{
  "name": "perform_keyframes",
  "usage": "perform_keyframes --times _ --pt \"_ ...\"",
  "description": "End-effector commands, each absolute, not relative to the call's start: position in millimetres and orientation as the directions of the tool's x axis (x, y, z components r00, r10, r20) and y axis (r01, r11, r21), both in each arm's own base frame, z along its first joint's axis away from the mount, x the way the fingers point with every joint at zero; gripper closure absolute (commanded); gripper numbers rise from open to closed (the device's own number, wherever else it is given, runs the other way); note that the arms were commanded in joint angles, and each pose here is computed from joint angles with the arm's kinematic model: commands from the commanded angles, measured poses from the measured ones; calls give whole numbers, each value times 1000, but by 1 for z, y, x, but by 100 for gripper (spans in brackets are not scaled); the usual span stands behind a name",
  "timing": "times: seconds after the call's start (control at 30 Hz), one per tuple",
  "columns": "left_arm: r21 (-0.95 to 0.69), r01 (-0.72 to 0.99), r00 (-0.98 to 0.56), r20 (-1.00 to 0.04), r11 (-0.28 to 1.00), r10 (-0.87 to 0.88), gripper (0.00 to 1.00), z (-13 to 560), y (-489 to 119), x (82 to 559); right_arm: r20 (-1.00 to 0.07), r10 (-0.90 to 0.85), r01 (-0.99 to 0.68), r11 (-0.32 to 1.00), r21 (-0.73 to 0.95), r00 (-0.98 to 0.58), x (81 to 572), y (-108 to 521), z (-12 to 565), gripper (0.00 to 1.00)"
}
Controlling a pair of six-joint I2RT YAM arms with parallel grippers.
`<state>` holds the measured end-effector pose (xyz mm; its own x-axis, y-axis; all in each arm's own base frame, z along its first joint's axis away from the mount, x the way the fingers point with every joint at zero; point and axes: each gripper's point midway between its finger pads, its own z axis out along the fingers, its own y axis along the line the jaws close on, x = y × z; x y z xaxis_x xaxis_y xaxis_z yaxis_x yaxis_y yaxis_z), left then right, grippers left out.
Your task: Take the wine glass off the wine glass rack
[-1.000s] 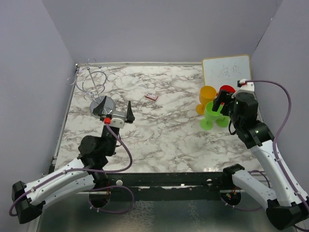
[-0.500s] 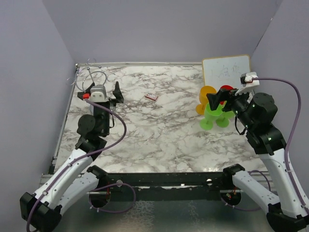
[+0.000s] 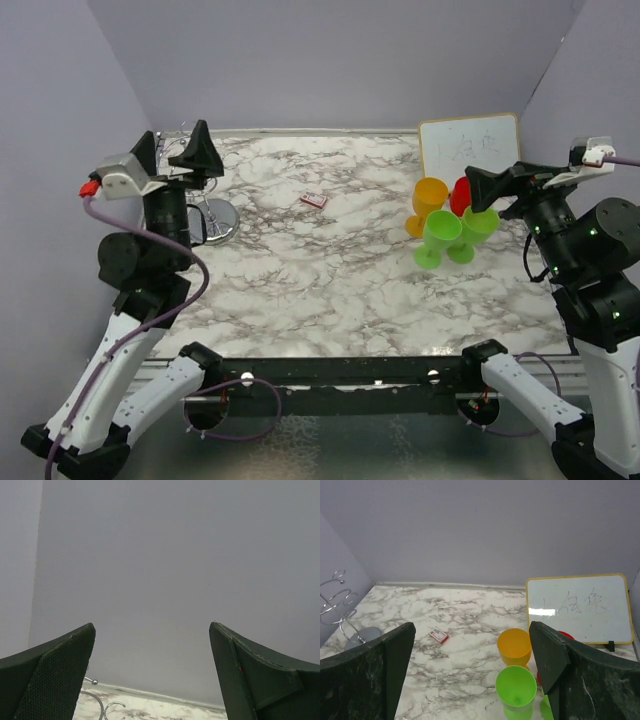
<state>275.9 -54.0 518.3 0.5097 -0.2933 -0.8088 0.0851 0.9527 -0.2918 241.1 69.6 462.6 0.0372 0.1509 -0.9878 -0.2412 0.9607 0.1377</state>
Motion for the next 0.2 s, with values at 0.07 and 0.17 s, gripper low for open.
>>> perform_keyframes --times 0.07,0.17 --pt "-351 99 568 -749 931 -342 1 539 -26 231 -982 188 -198 964 178 31 235 61 472 1" --pt "-370 72 564 -750 926 -344 1 538 -16 223 -984 177 -234 958 167 23 235 67 471 1"
